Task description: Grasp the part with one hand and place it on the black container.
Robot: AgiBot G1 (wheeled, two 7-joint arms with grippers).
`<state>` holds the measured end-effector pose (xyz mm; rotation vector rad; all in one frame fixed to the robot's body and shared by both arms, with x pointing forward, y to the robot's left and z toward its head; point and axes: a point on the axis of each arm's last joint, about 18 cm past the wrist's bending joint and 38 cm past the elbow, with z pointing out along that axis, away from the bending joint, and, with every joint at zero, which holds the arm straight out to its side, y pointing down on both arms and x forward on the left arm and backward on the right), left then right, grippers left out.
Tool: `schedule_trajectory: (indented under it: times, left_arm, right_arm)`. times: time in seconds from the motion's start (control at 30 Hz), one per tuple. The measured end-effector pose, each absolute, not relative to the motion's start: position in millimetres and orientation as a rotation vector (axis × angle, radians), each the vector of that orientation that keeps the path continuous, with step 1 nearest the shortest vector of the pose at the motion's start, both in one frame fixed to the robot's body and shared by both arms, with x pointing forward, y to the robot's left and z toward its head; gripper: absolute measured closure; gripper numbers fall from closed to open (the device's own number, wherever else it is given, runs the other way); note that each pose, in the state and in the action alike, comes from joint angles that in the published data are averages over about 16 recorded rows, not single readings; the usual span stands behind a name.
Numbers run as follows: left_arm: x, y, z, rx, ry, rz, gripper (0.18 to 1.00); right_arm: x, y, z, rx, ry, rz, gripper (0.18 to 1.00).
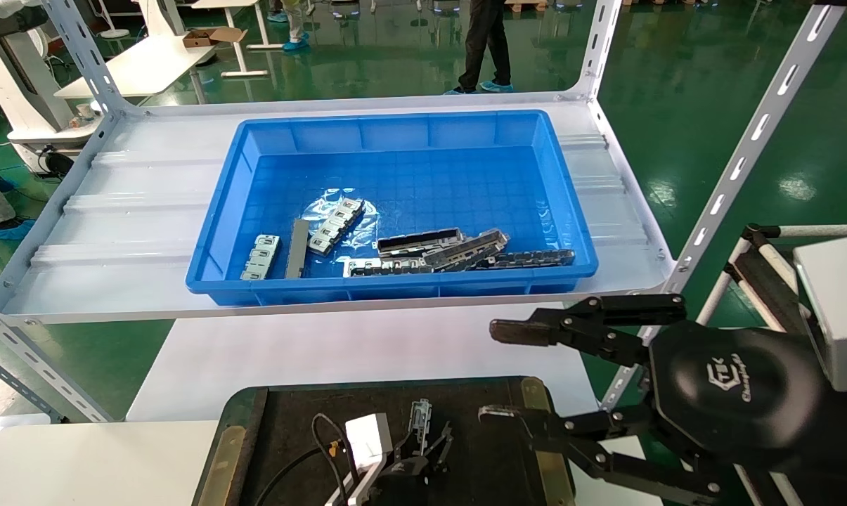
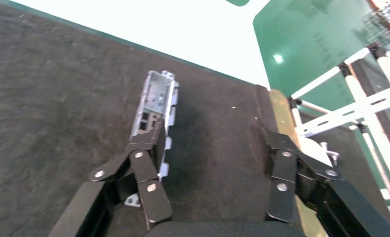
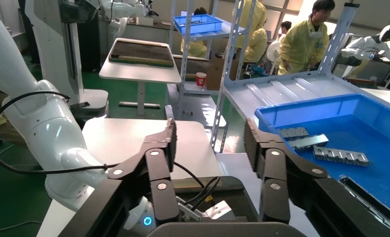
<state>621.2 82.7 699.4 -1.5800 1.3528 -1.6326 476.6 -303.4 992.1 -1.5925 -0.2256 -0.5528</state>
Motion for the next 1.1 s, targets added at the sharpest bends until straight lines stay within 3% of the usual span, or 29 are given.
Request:
schedule_trajectory:
  times: [0.43, 0.63, 0.9, 1.1]
  left_arm:
    - [614.4, 100.8, 706.0, -1.418, 1.581, -1.745, 0.352]
    - [608.3, 115.1, 713.1, -1.299, 1.711, -1.779, 0.264]
    - [598.4, 139.4, 727.6, -1.099, 1.858, -1.792, 0.204]
    - [588.8, 159.3, 741.5, -0.924, 1.932, -1.797, 0.187]
  right_arm:
    - [476.6, -303.4, 992.1, -1.593, -0.226, -0.553, 0.435]
    - [476.6, -303.4, 992.1, -1.593, -0.226, -0.553, 0.326]
    - [476.6, -303.4, 992.1, -1.593, -0.226, -0.553, 0.219]
    - [476.6, -303.4, 992.1, -1.593, -0.226, -0.553, 0.188]
